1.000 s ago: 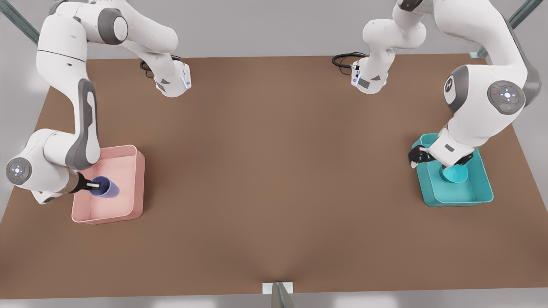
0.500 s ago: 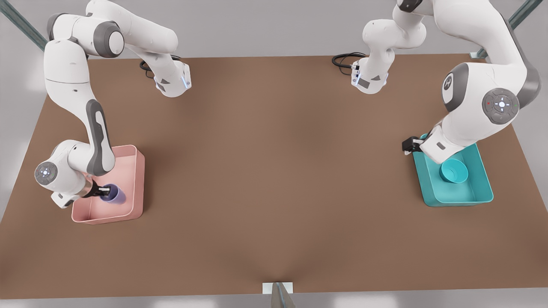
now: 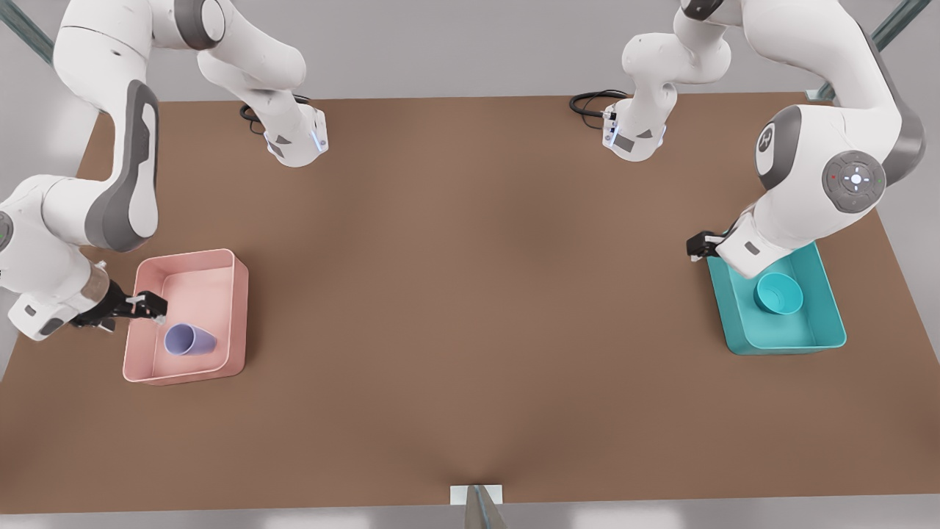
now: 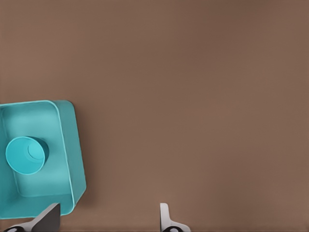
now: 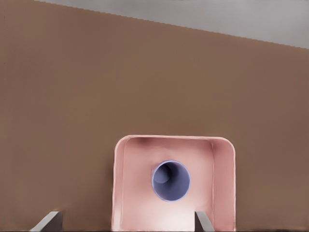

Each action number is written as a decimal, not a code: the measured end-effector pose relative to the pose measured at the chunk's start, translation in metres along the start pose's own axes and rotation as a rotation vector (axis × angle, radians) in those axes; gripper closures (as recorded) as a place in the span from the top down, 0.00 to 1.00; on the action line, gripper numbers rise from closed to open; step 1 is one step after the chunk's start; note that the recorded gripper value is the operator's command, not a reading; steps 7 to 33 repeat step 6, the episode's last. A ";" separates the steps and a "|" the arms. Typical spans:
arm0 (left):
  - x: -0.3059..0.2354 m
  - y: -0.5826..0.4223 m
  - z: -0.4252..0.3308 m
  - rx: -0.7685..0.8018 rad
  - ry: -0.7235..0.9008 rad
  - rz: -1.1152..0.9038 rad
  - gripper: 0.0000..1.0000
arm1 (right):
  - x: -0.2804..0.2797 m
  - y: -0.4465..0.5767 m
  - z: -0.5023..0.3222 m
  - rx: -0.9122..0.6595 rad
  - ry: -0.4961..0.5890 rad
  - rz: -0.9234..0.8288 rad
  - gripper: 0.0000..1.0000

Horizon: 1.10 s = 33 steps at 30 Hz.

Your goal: Put the bowls and cups in different boxes

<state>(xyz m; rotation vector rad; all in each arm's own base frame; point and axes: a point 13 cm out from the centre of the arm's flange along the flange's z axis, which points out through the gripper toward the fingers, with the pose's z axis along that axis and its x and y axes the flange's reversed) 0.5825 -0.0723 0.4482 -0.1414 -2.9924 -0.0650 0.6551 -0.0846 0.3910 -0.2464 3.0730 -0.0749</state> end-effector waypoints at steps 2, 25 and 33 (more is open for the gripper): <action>0.001 0.000 0.001 0.000 0.005 -0.001 1.00 | 0.019 0.018 -0.047 -0.011 0.013 0.005 1.00; 0.003 -0.001 0.001 -0.001 0.012 -0.001 1.00 | 0.063 0.044 -0.089 -0.036 0.076 0.032 1.00; 0.003 -0.001 0.001 -0.001 0.012 -0.001 1.00 | 0.063 0.044 -0.089 -0.036 0.076 0.032 1.00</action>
